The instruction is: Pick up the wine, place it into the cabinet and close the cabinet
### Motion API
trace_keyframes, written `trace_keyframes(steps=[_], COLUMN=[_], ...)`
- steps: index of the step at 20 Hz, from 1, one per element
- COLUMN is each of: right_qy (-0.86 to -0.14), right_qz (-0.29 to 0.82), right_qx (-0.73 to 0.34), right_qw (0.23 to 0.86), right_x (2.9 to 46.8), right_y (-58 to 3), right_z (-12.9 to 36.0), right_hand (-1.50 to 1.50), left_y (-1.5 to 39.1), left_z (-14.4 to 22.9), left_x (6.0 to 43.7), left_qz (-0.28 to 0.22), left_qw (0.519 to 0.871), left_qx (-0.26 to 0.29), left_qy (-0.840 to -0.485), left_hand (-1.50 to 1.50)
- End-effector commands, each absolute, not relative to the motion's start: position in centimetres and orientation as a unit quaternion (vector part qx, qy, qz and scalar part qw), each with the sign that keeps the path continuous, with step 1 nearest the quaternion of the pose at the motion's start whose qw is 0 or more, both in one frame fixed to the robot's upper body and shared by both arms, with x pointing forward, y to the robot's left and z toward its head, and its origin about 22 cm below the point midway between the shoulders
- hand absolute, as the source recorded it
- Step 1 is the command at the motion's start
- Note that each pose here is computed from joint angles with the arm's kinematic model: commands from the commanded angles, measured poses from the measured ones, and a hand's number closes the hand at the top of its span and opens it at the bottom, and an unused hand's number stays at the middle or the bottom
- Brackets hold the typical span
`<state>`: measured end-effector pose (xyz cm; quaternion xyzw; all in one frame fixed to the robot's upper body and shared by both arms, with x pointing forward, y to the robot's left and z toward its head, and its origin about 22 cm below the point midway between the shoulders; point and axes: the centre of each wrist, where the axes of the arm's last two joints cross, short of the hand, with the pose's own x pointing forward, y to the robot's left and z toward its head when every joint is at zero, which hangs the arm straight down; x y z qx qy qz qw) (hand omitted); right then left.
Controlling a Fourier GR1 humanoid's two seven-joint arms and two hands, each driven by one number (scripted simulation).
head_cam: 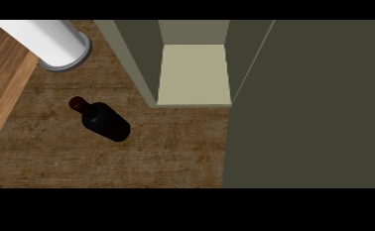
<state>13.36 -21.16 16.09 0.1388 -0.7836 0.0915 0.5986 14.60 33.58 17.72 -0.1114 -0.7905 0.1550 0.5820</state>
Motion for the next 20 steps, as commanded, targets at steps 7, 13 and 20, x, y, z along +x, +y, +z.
trace_keyframes(steps=[7, 13, 20], right_qy=[-0.799, -0.799, -0.798], right_qz=[0.1, 0.09, 0.083], right_qx=[0.174, 0.186, 0.172], right_qw=[0.568, 0.565, 0.572], right_x=[9.9, 9.2, 10.6], right_y=[-22.7, -21.7, -21.9], right_z=[19.4, 19.1, 17.1], right_hand=[-1.5, -1.5, -1.5], left_y=[34.6, 33.9, 33.9], left_z=[13.3, 10.2, 4.5], left_x=[17.6, 20.1, 22.7], left_qz=[0.13, 0.128, 0.145], left_qw=[0.597, 0.618, 0.621], left_qx=[-0.089, -0.088, -0.008], left_qy=[-0.787, -0.771, -0.771], left_hand=[-1.5, -1.5, -1.5])
